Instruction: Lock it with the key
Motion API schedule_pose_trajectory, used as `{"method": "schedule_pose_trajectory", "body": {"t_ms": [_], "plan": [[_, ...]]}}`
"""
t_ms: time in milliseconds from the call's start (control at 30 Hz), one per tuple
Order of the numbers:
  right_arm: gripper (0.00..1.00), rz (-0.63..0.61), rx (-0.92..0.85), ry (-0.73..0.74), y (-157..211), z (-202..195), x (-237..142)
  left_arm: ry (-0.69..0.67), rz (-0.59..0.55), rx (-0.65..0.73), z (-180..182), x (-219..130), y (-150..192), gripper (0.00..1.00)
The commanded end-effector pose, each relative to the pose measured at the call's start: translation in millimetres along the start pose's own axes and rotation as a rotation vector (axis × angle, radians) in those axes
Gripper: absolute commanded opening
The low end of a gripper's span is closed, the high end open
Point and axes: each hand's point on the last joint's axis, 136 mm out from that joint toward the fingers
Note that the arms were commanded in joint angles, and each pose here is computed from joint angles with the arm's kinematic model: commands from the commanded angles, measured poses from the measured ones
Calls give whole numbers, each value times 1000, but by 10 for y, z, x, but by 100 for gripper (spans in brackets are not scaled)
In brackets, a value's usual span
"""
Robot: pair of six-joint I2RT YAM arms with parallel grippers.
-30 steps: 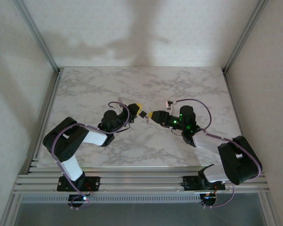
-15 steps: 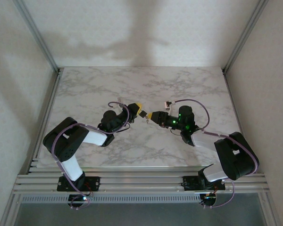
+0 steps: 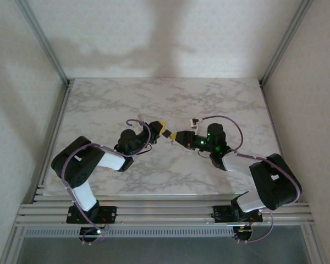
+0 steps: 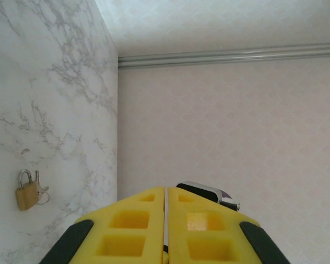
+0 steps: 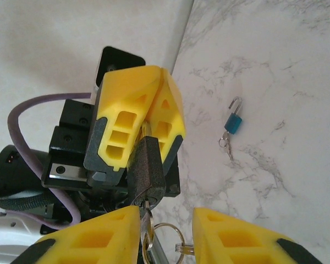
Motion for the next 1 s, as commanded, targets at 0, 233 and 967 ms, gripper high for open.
{"method": "schedule_pose_trajectory", "body": {"t_ms": [0, 233, 967], "plan": [[30, 8, -45, -42, -33, 146, 44, 50, 3, -3, -74, -16, -11, 0], [26, 18, -49, -46, -11, 161, 56, 51, 3, -8, -71, -10, -10, 0], [17, 43, -46, -50, 23, 160, 93, 57, 4, -24, -51, 1, -5, 0]]}}
Point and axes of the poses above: each hand's point on the last joint's axis, 136 mm out from that joint toward the fingers, its own x axis out along the fingers, its own z axis along the line the jaws close on, y = z × x, and after that the axes turned 9 degrees about x, right-handed
